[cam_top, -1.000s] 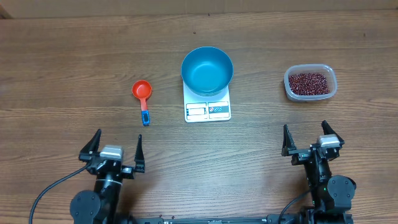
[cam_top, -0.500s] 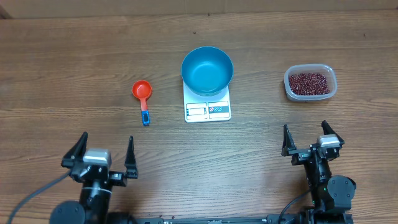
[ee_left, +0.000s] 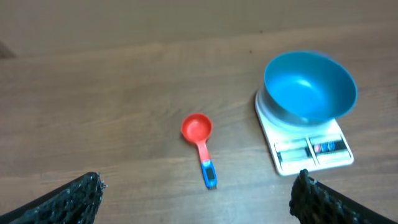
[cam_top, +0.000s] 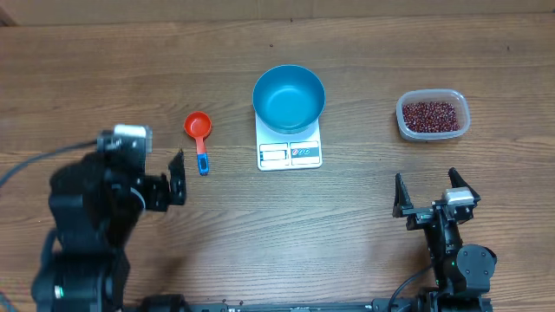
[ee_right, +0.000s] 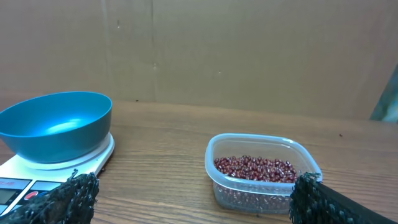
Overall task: Scoop item into bowl and weigh 150g on scale
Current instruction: 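Move the left gripper over the red scoop's cup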
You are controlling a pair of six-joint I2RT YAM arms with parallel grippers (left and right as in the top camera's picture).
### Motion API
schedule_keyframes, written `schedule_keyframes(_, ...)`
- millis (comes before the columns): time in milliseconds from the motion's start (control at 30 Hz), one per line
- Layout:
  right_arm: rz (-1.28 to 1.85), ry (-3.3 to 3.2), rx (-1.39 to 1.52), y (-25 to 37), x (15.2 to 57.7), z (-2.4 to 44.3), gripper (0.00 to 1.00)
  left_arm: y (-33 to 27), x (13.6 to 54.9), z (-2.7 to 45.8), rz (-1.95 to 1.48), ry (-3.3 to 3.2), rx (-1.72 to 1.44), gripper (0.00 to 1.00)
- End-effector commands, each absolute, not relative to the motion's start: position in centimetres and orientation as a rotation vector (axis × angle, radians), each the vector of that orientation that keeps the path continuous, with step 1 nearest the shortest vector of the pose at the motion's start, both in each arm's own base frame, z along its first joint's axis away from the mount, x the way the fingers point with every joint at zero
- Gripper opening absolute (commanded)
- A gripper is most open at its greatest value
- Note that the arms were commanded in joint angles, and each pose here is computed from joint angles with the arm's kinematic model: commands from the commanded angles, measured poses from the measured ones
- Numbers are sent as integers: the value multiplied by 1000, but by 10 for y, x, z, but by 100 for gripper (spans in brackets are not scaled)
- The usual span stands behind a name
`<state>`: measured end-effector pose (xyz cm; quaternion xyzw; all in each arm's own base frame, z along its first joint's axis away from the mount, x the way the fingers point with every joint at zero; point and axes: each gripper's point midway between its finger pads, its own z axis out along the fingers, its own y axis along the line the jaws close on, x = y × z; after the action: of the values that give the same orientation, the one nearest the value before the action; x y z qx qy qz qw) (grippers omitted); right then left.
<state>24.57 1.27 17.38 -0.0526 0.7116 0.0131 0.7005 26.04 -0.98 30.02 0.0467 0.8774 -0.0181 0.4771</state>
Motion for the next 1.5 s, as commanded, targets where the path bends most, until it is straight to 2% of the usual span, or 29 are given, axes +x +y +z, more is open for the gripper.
schedule_keyframes(0, 31, 1581, -121, 14, 246, 172, 100, -8, 277, 309, -48, 2189, 101, 99)
schedule_keyframes(433, 31, 1581, -121, 14, 246, 172, 100, -12, 326, 267, -136, 2622, 100, 100)
schedule_keyframes(1067, 31, 1581, -121, 14, 246, 172, 100, -7, 390, 161, -151, 2890, 91, 100)
schedule_keyframes(1467, 31, 1581, -121, 14, 246, 172, 100, -2, 407, 97, -128, 3008, 82, 100)
